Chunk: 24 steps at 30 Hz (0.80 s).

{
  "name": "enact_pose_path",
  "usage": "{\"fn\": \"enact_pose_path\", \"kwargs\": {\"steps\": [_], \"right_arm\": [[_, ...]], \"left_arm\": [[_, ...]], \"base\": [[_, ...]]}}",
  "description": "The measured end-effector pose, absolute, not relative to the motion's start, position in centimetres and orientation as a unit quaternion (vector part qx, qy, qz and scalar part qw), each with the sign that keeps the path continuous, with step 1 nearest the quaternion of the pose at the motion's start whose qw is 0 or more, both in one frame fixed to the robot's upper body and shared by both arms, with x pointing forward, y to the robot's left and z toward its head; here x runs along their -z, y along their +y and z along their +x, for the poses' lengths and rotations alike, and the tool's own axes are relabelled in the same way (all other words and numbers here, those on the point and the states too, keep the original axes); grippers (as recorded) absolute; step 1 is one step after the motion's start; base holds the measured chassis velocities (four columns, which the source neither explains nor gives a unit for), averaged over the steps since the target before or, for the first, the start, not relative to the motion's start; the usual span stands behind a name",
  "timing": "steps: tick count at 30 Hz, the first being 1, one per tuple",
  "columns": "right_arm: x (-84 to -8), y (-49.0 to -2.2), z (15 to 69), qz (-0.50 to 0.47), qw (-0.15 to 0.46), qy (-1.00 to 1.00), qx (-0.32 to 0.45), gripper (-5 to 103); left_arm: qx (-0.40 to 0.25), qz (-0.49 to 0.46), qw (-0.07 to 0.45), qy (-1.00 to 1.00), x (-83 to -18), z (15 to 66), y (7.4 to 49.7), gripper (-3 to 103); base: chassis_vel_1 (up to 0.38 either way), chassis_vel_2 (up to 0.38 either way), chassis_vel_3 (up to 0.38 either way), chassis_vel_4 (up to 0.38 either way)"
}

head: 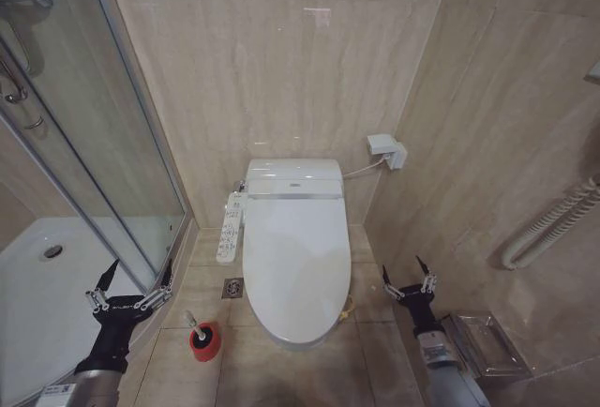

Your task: Open the toilet lid, clean the toilet bowl with a toilet brush, close the toilet lid, and flush.

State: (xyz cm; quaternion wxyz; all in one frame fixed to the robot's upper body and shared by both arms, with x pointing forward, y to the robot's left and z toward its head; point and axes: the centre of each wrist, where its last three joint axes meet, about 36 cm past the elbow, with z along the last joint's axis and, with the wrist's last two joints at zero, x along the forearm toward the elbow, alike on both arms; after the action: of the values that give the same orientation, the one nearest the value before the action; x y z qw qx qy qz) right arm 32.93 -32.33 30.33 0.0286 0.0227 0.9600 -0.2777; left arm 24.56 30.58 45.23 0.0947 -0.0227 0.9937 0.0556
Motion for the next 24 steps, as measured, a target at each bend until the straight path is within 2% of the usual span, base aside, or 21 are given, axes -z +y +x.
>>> {"fn": "enact_pose_path", "kwargs": {"steps": [7, 8, 15, 21, 24], "right_arm": [[-28.9, -34.1, 32.9, -0.022, 0.012, 0.95, 0.31, 90], [-28.5, -34.2, 32.9, -0.034, 0.011, 0.948, 0.315, 83], [-26.4, -34.4, 32.7, -0.077, -0.005, 0.941, 0.328, 83], [-25.2, -33.9, 32.7, -0.075, -0.007, 0.944, 0.323, 83], [-26.2, -32.8, 33.0, -0.024, 0.008, 0.952, 0.305, 83]], "left_arm": [[-0.056, -0.023, 0.095, 0.994, -45.2, 24.6, 30.6, 100], [-0.056, -0.023, 0.095, 0.994, -45.2, 24.6, 30.6, 100], [-0.056, -0.023, 0.095, 0.994, -45.2, 24.6, 30.6, 100], [-0.056, -0.023, 0.095, 0.994, -45.2, 24.6, 30.6, 100], [-0.056, -0.023, 0.095, 0.994, -45.2, 24.6, 30.6, 100]], "base": [[0.0, 0.0, 0.0, 0.0], [0.0, 0.0, 0.0, 0.0], [0.0, 0.0, 0.0, 0.0], [0.0, 0.0, 0.0, 0.0], [0.0, 0.0, 0.0, 0.0]]}}
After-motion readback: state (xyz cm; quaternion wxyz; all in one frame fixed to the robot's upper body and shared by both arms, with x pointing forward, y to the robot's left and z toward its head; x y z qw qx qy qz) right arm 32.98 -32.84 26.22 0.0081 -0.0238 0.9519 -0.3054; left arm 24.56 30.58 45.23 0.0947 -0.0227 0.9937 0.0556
